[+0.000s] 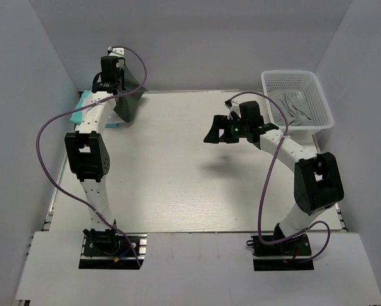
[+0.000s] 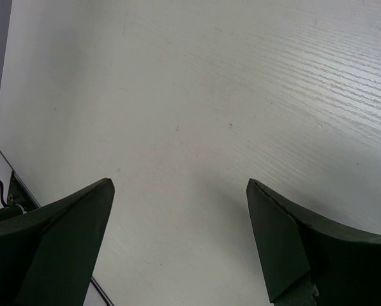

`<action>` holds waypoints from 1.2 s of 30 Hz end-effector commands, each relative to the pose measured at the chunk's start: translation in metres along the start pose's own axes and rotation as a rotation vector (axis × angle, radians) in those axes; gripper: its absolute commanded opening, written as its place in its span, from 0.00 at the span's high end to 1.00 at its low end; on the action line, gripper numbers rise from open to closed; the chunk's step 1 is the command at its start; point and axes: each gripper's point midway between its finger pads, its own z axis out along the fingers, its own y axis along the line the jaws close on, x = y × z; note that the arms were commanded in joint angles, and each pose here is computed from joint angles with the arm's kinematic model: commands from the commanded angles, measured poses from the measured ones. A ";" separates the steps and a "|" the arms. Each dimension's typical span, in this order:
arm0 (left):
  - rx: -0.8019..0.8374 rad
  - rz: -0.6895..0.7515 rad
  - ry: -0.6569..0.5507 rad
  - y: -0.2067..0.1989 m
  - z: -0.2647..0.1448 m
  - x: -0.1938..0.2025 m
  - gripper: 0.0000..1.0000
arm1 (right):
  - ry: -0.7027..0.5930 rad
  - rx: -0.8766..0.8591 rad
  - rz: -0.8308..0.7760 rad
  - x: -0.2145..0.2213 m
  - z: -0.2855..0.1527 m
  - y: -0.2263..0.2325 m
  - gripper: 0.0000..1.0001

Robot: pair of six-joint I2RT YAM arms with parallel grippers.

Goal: Fold and stack the t-shirts
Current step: Put the neatly folded tshirt into the corner of the board with the left arm

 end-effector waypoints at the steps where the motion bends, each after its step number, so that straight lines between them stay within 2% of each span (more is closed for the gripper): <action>1: 0.024 -0.026 -0.036 0.015 -0.007 -0.020 1.00 | -0.031 -0.039 -0.013 -0.019 0.001 0.011 0.10; 6: -0.036 -0.063 0.024 0.040 0.015 0.009 1.00 | -0.031 -0.040 -0.009 -0.022 0.004 0.012 0.10; 21: -0.117 -0.203 0.058 0.112 0.051 0.045 1.00 | -0.016 -0.028 0.005 -0.031 0.017 0.006 0.10; 28: -0.096 -0.219 0.038 0.125 0.058 0.044 1.00 | -0.007 -0.023 0.015 -0.030 0.020 0.003 0.10; 32: -0.068 -0.228 0.105 0.118 0.072 0.074 1.00 | -0.003 -0.032 0.016 -0.031 0.021 0.004 0.10; 35: -0.144 -0.258 0.117 0.134 0.073 0.080 1.00 | 0.002 -0.030 0.026 -0.030 0.023 0.003 0.10; 36: -0.177 -0.273 0.130 0.143 0.077 0.089 0.92 | 0.007 -0.031 0.026 -0.028 0.023 0.003 0.10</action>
